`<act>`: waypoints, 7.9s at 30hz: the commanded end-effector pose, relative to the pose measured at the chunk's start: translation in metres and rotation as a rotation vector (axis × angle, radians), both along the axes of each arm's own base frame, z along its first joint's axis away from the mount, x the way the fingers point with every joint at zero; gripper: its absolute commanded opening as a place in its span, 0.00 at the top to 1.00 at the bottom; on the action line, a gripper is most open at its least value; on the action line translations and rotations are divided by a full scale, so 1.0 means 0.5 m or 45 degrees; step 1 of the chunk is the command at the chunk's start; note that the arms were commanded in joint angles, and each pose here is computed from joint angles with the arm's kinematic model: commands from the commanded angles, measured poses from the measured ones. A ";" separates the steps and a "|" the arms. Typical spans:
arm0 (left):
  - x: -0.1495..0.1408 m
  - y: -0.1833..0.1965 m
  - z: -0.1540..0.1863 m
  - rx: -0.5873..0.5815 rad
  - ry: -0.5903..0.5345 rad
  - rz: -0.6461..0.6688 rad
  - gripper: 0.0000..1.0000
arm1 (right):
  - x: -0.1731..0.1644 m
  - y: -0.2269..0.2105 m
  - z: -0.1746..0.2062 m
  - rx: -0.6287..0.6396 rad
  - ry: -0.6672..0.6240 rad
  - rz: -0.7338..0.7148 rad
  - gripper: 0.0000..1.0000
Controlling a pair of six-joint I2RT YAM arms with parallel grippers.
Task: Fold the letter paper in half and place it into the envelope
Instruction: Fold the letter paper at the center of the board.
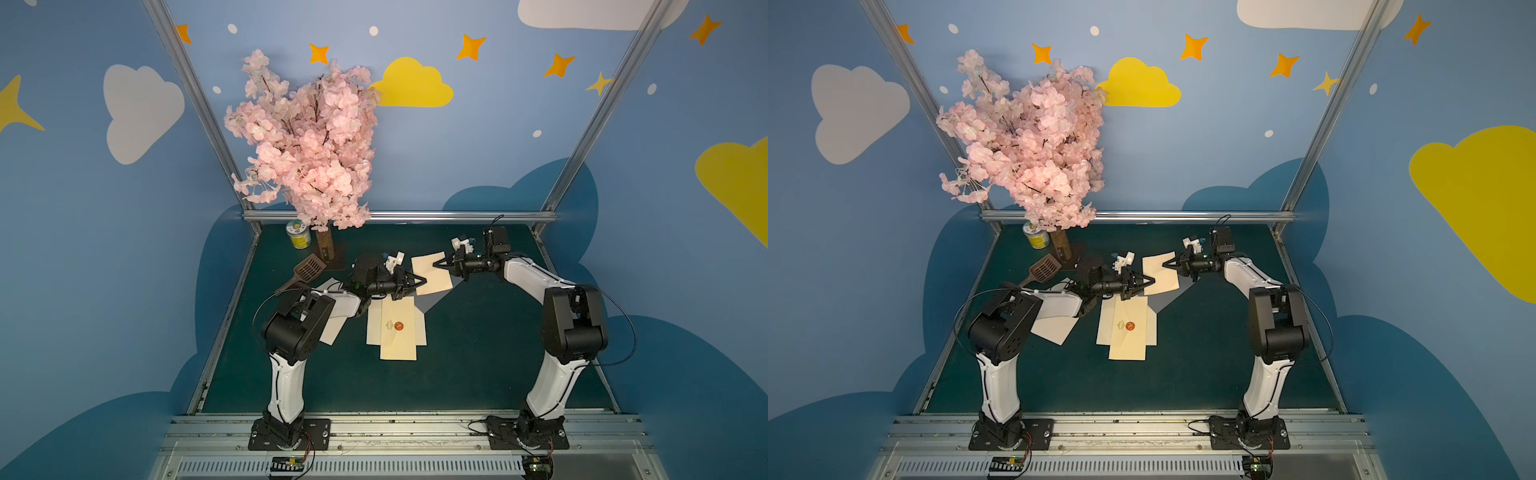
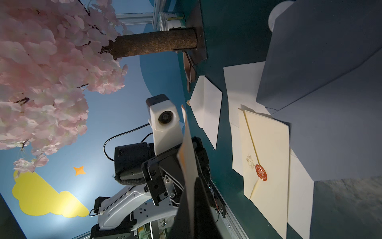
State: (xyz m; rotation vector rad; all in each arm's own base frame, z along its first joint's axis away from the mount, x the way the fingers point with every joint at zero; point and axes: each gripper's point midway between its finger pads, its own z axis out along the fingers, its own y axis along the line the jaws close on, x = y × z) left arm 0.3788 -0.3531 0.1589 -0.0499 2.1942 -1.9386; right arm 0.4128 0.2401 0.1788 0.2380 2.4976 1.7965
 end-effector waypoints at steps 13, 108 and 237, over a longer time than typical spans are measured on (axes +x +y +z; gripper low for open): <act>-0.013 -0.008 0.042 -0.042 -0.068 -0.045 0.90 | 0.038 0.003 0.015 0.038 -0.054 -0.025 1.00; -0.134 0.017 0.041 1.374 -1.482 -0.162 0.97 | -0.155 0.028 -0.008 -0.181 0.705 0.054 0.15; -0.009 0.068 0.098 -0.076 -0.330 -0.109 0.88 | -0.185 0.114 0.092 0.082 -0.215 0.454 1.00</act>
